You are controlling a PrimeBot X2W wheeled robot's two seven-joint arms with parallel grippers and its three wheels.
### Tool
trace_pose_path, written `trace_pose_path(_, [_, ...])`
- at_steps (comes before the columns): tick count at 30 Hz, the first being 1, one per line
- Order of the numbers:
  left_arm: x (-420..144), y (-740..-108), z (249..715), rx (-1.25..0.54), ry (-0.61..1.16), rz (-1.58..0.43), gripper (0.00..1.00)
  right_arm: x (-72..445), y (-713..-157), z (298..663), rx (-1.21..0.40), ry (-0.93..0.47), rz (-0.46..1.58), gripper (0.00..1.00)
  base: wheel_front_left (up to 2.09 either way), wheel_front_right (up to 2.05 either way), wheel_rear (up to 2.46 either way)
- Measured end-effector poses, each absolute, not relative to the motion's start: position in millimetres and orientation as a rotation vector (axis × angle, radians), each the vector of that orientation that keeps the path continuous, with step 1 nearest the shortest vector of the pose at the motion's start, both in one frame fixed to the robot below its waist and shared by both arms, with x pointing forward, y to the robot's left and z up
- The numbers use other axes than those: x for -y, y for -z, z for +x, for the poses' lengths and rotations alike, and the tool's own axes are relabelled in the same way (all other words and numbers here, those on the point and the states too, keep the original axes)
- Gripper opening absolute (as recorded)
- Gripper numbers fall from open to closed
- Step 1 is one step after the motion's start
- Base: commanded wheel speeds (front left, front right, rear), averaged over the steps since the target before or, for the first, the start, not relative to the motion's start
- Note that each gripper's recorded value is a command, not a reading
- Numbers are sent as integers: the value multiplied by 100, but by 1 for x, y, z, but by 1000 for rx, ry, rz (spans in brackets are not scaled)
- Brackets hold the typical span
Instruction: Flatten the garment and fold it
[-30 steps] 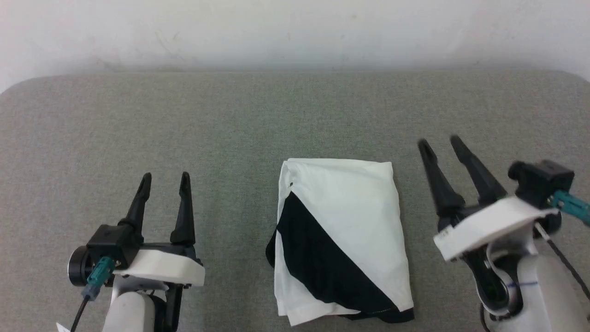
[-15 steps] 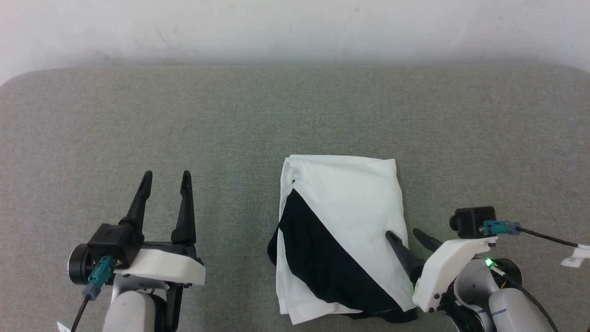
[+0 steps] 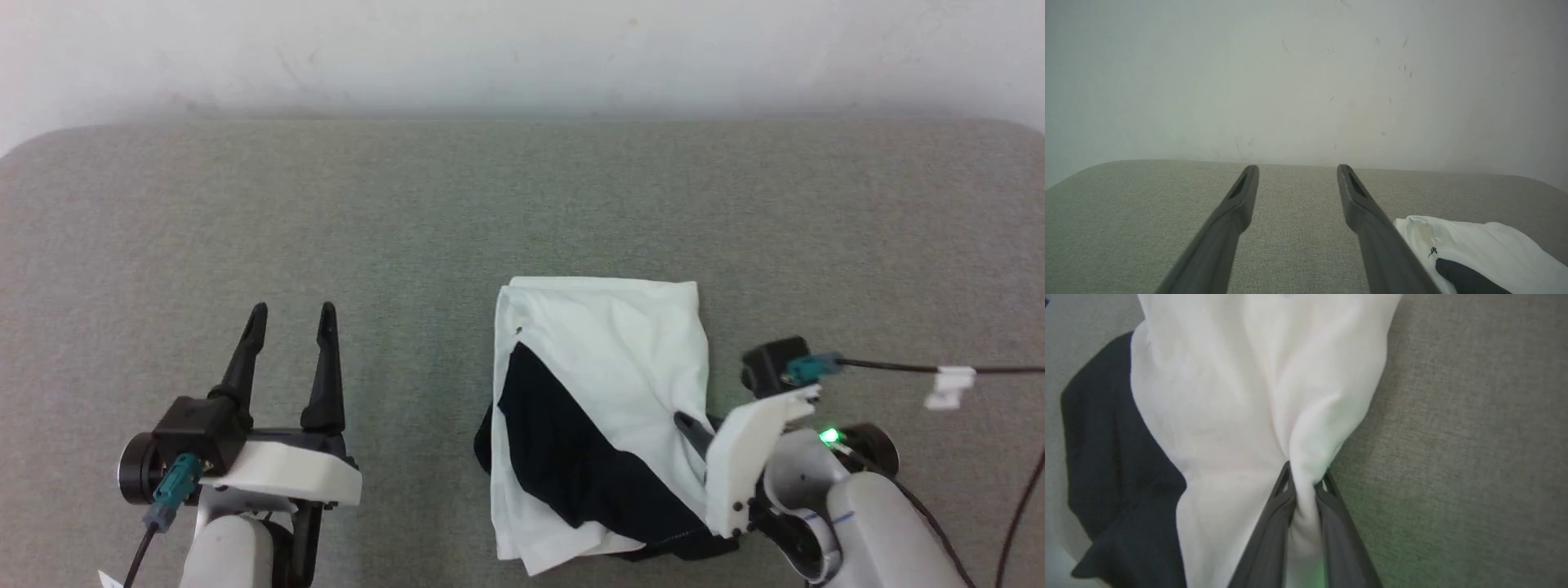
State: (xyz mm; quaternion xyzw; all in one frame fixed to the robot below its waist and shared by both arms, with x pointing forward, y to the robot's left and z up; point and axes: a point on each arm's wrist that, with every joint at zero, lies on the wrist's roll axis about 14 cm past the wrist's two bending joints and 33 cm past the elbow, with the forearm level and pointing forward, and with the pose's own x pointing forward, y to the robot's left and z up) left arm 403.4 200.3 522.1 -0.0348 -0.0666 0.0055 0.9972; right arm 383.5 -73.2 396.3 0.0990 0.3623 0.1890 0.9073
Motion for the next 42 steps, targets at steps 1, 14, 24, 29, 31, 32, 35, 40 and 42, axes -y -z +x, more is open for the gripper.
trace_pose_path(1, [-199, -522, 405, 134, -7, -70, 100, 74, -398, 385, -741, -393, 159, 0, 0, 0, 0])
trace_pose_path(14, [-152, -520, 432, 138, 119, -92, 100, 196, -441, 419, -660, -217, -520, 0, 0, 0, 0])
trace_pose_path(24, [-95, -519, 461, 151, 265, -118, 100, 325, -467, 409, -719, 91, -630, 0, 0, 0, 0])
trace_pose_path(29, [-77, -510, 477, 142, 310, -130, 100, 371, -464, 403, -751, 209, -633, 0, 0, 0, 0])
trace_pose_path(31, [-74, -505, 484, 135, 319, -131, 100, 389, -466, 405, -750, 255, -630, 0, 0, 0, 0])
trace_pose_path(32, [-73, -502, 487, 132, 324, -131, 100, 396, -467, 407, -748, 277, -629, 0, 0, 0, 0])
trace_pose_path(35, [-72, -492, 493, 115, 333, -121, 100, 414, -467, 413, -737, 322, -628, 0, 0, 0, 0])
trace_pose_path(40, [-79, -473, 499, 79, 320, -115, 100, 426, -452, 424, -753, 351, -622, 0, 0, 0, 0])
trace_pose_path(42, [-85, -468, 499, 68, 307, -110, 100, 427, -443, 427, -767, 363, -596, 0, 0, 0, 0])
